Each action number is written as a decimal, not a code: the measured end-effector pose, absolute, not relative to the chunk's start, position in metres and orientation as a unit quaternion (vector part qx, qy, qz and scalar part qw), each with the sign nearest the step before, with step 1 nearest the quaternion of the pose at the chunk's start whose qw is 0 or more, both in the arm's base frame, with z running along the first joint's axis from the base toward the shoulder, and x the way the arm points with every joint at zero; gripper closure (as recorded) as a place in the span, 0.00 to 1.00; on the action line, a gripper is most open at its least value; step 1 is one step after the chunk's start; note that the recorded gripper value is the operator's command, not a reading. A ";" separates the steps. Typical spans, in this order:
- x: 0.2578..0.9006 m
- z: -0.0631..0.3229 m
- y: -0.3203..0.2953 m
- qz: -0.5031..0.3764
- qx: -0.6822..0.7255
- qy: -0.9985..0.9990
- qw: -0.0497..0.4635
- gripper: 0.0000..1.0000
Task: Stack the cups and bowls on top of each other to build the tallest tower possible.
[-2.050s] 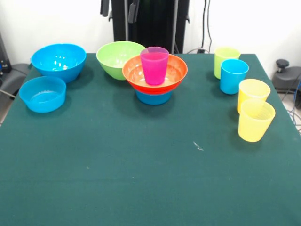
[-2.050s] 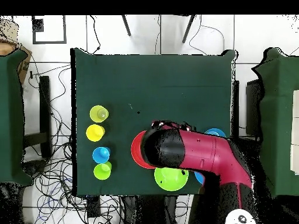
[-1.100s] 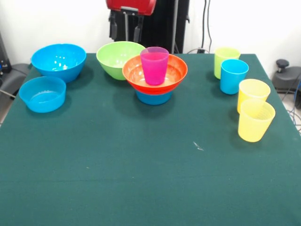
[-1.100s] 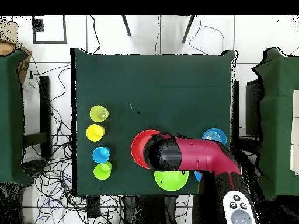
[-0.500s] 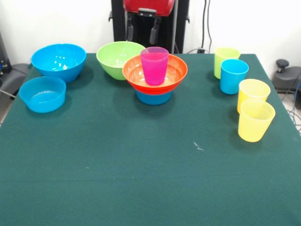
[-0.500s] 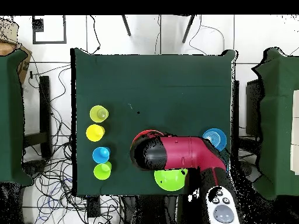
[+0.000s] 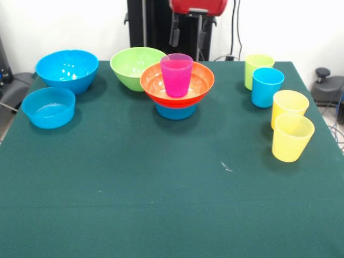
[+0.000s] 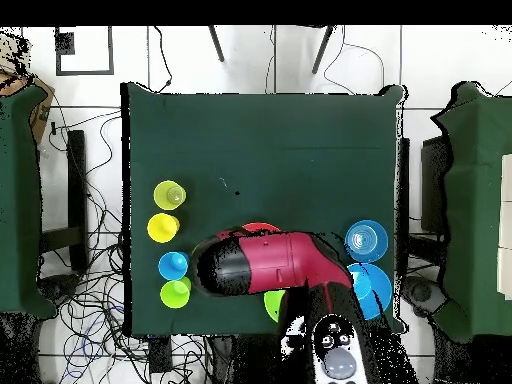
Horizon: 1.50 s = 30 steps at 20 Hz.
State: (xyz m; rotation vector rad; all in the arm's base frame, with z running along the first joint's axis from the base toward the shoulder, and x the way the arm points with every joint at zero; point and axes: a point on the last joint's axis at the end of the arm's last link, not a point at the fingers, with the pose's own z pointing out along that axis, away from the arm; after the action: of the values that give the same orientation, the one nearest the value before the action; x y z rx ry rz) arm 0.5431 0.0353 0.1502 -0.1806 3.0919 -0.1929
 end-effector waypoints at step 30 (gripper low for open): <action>0.612 0.131 -0.049 -0.027 -0.001 0.998 0.048 0.00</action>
State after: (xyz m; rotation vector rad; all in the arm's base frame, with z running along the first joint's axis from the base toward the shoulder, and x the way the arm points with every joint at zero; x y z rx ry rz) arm 0.6122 -0.0493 0.1310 -0.0022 3.0442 -0.0820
